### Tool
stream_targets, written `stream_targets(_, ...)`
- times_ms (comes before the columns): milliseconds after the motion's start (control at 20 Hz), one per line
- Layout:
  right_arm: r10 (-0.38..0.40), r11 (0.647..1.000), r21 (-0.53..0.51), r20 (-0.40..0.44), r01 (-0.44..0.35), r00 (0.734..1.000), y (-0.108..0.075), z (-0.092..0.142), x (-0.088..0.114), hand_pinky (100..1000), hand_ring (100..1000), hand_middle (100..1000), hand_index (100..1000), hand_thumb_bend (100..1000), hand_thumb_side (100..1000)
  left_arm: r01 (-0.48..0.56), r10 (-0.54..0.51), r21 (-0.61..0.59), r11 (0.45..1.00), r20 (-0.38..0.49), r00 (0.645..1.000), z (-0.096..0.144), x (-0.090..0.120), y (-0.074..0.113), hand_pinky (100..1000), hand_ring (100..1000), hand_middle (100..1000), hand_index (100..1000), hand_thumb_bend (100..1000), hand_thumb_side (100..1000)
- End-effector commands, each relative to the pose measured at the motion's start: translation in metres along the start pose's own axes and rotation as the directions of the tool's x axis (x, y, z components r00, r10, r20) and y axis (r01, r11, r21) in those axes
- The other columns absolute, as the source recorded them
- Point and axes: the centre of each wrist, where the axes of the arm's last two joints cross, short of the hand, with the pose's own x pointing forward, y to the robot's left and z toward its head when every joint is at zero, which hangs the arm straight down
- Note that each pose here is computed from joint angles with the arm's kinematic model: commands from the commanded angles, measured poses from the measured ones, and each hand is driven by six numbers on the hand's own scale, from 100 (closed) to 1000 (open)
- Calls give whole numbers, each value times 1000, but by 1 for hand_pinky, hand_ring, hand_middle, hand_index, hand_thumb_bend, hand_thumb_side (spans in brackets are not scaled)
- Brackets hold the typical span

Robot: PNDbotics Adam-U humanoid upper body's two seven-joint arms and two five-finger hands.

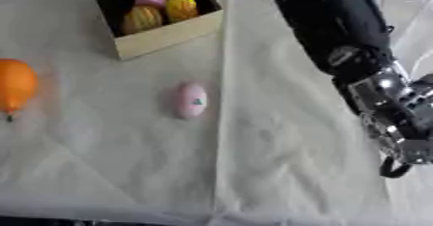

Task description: Pick up objects on the table and place them in the box.

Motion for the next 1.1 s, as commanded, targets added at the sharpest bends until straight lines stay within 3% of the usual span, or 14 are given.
stream_targets(50, 35, 999, 12, 39, -35, 999, -24, 21, 0, 840, 917, 770, 913, 101, 229, 33, -33, -8, 999, 32, 999, -5, 8, 6, 808, 807, 782, 838, 100, 642)
stream_targets(500, -54, 972, 232, 82, 33, 995, 4, 46, -6, 842, 919, 768, 917, 100, 254, 44, -44, -5, 999, 23, 999, -3, 8, 8, 809, 809, 783, 838, 100, 643)
stream_targets(700, -88, 946, 323, 130, 41, 988, 16, 43, 3, 841, 918, 762, 917, 131, 217, 42, -42, -7, 999, 21, 999, -2, 7, 7, 809, 810, 784, 838, 100, 644)
stream_targets(750, -98, 939, 341, 139, 46, 985, 19, 42, 5, 842, 918, 764, 919, 100, 250, 41, -41, -8, 999, 20, 999, -2, 7, 7, 809, 811, 784, 839, 100, 644)
stream_targets(1100, -154, 911, 404, 155, 80, 976, 42, 34, 16, 842, 919, 762, 922, 100, 284, 37, -37, -8, 999, 16, 999, -1, 7, 7, 808, 812, 784, 839, 100, 645)
